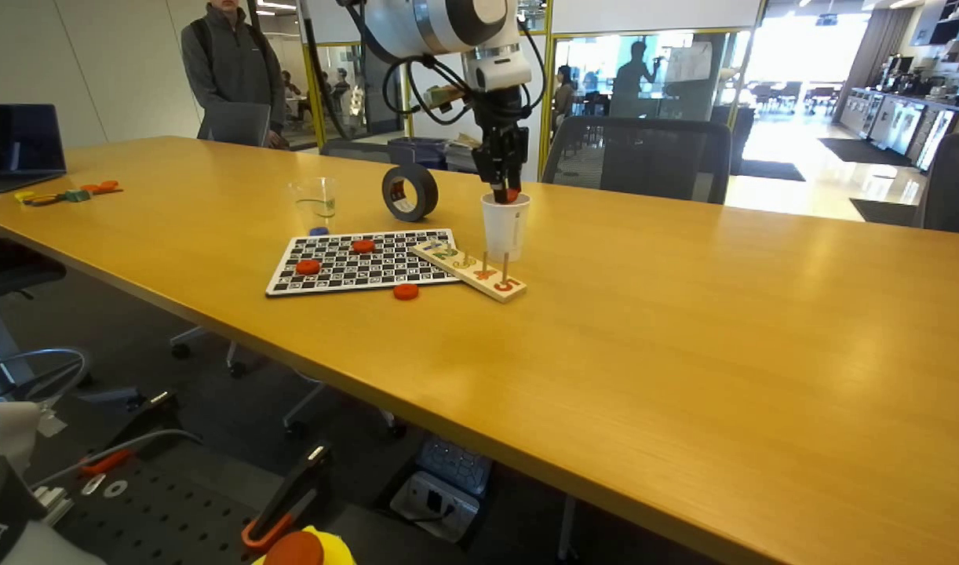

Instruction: Put the blue square into the transparent cup and the orange squares into the white cup.

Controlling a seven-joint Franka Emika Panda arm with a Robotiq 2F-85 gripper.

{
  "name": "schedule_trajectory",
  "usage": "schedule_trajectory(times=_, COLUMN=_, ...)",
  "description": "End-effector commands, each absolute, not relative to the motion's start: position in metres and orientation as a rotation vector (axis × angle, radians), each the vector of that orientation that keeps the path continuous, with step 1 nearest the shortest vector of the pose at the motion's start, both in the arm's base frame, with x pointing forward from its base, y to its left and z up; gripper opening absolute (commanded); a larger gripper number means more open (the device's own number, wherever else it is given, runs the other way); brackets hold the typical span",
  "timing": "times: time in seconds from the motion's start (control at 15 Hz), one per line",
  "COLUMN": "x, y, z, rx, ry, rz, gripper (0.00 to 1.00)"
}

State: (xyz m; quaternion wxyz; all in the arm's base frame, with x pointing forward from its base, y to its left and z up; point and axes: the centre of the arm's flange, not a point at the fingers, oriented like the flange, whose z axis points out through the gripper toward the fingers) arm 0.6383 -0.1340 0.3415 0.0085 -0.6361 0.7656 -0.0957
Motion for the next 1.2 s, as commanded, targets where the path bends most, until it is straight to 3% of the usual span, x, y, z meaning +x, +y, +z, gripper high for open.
schedule_trajectory(times=0.0, x=0.646, y=-0.136, z=0.352, rx=-2.018, ry=2.362, rz=-0.285, gripper=0.82)
schedule_trajectory(times=0.13, x=0.631, y=-0.129, z=0.362, rx=-2.081, ry=2.314, rz=-0.291, gripper=0.98)
schedule_trajectory(times=0.2, x=0.621, y=-0.124, z=0.369, rx=-2.129, ry=2.277, rz=-0.290, gripper=1.00)
schedule_trajectory(times=0.67, x=0.526, y=-0.066, z=0.398, rx=-2.525, ry=1.836, rz=-0.104, gripper=1.00)
schedule_trajectory(times=1.13, x=0.474, y=-0.040, z=0.348, rx=-2.815, ry=1.315, rz=0.071, gripper=1.00)
